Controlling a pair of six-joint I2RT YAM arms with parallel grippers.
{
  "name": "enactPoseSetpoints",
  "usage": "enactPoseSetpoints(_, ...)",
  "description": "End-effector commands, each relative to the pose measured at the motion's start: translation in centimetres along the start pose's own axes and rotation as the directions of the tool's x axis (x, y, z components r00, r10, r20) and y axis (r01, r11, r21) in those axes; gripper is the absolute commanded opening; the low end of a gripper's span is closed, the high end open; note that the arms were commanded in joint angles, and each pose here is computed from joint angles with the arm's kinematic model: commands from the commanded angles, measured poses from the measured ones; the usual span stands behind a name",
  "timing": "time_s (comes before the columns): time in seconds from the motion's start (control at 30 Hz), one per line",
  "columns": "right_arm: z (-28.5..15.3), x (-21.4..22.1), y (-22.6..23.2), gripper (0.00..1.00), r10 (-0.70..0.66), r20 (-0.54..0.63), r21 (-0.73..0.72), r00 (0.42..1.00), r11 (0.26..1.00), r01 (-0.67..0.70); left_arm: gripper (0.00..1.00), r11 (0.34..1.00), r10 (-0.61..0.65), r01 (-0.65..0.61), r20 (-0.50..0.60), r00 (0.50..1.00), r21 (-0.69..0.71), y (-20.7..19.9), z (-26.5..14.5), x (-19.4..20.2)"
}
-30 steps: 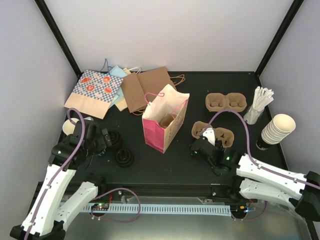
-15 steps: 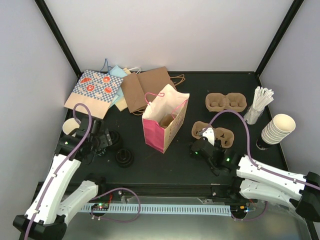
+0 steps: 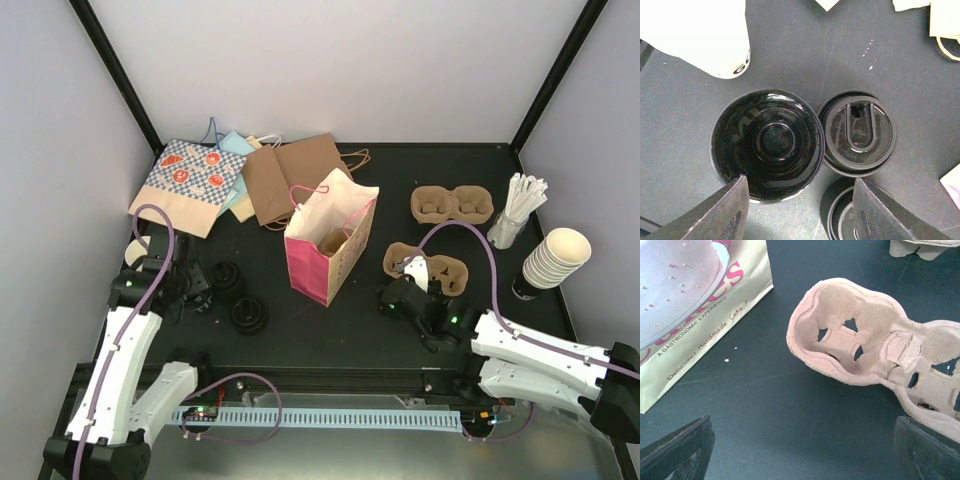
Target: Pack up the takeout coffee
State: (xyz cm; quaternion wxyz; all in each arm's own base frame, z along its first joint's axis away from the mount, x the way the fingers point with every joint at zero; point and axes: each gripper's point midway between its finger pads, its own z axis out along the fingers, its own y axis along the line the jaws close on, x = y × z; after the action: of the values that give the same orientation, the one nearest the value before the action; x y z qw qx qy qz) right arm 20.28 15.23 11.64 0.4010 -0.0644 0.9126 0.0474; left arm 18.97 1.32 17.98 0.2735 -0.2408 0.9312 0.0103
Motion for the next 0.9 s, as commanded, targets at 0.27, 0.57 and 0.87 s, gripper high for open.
enactPoseSetpoints(0.27,0.0,-0.8,0.3,1.0,0.022,0.023,-0.007,0.999,1.0,-0.022,0.63,0.999,0.037,-0.035,-0.047,0.998,0.03,-1.2,3.4,-2.2)
enactPoseSetpoints(0.57,0.3,-0.6,0.5,1.0,0.009,0.008,0.004,1.0,1.0,-0.009,0.6,0.999,0.036,-0.032,-0.107,0.994,0.037,-1.4,5.1,-2.0)
enactPoseSetpoints(0.87,0.4,-0.6,0.6,1.0,0.004,0.006,0.002,1.0,1.0,-0.004,0.44,0.999,0.038,-0.034,-0.158,0.987,0.029,-1.5,6.0,-1.6)
